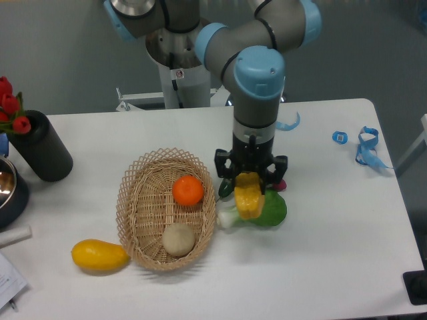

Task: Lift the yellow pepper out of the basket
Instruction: 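Lift the yellow pepper out of the basket toward the bok choy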

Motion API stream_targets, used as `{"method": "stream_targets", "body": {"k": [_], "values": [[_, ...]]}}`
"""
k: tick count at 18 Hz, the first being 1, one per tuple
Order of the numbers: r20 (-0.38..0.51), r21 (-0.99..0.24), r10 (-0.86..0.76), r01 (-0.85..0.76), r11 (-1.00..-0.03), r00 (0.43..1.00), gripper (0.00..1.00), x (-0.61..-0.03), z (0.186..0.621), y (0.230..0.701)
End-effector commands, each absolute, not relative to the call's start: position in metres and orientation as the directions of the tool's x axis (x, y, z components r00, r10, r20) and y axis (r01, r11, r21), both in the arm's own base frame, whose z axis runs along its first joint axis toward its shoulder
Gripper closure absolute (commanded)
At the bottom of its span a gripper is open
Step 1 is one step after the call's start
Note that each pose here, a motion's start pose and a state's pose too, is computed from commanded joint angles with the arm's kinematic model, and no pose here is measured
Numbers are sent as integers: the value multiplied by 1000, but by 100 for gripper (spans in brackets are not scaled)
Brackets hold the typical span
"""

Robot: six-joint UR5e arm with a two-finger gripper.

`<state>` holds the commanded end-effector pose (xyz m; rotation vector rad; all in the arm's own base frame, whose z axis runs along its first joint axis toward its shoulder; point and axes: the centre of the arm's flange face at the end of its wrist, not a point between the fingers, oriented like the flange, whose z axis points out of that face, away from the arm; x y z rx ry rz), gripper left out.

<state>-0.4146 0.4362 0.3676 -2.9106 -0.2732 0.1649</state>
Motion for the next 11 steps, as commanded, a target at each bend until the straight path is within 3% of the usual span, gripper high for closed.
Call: {"method": "stream_targets", "body": {"k": [11], "values": [[-124,-186,192,167,-968,974,64,-428,367,421]]}}
